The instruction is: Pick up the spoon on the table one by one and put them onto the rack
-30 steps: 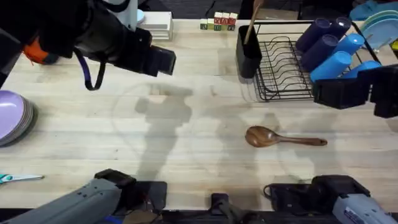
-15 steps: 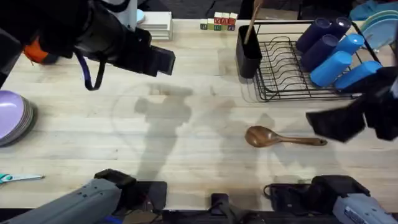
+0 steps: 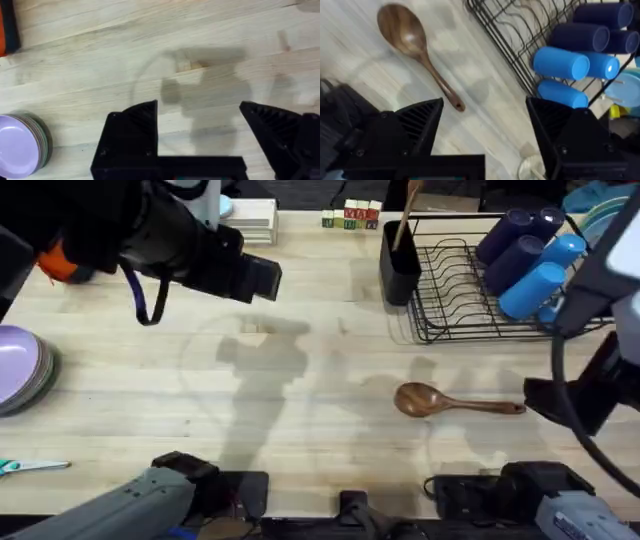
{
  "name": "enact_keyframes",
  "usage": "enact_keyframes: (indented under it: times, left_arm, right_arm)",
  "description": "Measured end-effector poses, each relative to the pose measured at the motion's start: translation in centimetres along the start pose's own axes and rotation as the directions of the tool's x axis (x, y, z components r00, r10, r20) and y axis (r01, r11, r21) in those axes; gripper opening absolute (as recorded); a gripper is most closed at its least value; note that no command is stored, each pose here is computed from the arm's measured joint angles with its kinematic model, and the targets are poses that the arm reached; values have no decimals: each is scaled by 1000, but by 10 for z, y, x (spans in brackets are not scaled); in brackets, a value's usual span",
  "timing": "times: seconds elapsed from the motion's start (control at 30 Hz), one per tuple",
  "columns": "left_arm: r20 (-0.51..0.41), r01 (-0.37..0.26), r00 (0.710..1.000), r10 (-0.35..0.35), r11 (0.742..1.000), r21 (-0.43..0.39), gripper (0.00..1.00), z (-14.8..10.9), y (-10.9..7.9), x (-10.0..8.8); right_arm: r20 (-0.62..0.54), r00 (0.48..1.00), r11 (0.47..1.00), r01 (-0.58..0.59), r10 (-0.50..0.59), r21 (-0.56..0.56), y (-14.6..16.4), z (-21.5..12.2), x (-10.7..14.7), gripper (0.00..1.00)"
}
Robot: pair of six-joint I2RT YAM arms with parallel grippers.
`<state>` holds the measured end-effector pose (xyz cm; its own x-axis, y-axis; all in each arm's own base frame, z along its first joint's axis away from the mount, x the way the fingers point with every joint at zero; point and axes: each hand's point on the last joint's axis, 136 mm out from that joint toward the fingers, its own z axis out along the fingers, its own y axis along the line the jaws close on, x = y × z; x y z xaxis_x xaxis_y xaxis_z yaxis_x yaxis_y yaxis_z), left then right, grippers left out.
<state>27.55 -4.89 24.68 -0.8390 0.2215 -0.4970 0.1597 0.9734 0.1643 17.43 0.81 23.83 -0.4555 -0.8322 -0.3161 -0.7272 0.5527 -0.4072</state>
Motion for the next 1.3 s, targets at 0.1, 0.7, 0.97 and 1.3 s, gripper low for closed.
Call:
enact_keyframes:
  times: [0.1, 0.7, 0.97, 1.3]
  left_arm:
    - [0, 0, 1000, 0, 1000, 0, 993, 0, 0, 0]
    - [0, -2, 1000, 2, 1000, 0, 994, 0, 0, 0]
    - [0, -3, 1000, 3, 1000, 0, 994, 0, 0, 0]
    - [0, -3, 1000, 3, 1000, 0, 994, 0, 0, 0]
  right_arm:
    - [-35, 999, 1000, 17, -17, 0, 1, 0, 7, 996]
    - [-84, 996, 999, 31, -33, -27, 8, -1, 17, 996]
    - [-74, 997, 995, 27, -34, -95, 14, 6, 12, 996]
    - [-126, 991, 982, 14, -38, -191, 31, 25, 23, 995]
